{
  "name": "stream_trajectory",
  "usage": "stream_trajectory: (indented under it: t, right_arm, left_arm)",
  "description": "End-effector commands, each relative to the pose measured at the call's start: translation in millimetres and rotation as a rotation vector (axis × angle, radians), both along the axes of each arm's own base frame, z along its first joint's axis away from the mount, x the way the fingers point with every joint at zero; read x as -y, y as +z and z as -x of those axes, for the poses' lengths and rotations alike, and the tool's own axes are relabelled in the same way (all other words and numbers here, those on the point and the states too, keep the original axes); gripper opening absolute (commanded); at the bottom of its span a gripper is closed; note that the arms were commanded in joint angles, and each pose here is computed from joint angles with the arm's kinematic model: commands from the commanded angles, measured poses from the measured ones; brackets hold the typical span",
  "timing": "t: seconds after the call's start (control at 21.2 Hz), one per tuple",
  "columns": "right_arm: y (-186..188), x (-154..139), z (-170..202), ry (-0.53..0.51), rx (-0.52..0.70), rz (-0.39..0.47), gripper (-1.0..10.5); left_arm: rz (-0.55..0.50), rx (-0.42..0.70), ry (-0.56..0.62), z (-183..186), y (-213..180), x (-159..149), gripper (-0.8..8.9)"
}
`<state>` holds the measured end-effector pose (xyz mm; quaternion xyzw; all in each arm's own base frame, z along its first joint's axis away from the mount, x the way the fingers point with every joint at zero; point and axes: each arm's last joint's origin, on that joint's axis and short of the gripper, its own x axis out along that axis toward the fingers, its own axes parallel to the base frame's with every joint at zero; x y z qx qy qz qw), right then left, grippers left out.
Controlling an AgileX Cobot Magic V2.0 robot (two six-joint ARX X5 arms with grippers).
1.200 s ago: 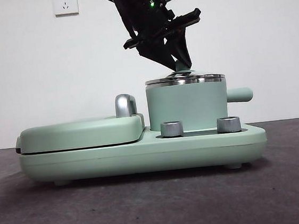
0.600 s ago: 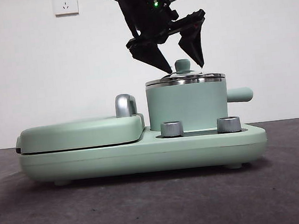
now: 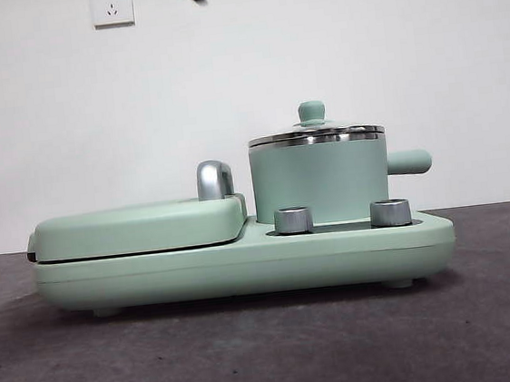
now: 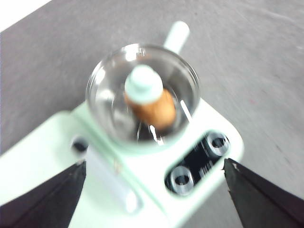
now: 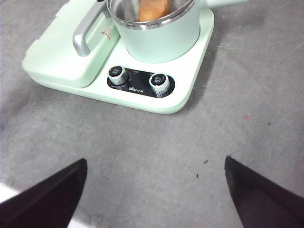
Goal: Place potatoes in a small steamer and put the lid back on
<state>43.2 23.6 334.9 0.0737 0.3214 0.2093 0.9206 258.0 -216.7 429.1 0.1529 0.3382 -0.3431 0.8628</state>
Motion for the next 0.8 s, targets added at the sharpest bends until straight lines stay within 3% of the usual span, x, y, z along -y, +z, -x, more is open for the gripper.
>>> stream_trajectory:
  t: [0.05,0.33,0.52,0.8]
  right_arm:
    - [4.8,-2.2,-1.4,0.035,0.023,-0.034,4.6]
    - [16.6,-8.0,-5.2,0.149,0.124,-0.138,4.6]
    - [20.7,-9.0,-6.8,0.158,0.167,-0.156,4.6]
    - [21.1,-12.6,-9.8,0.241,0.174,-0.147,4.6]
  left_arm:
    - [0.032,0.019,0.004,25.4,22.8,-19.3,4.68]
    - [0.067,0.038,0.016,89.8,24.5,-73.7,4.67]
    - [0.118,0.011,0.065,120.0,-2.5,-99.1,4.67]
    - [0.286,0.041,0.137,160.0,-51.4,-132.5,4.67]
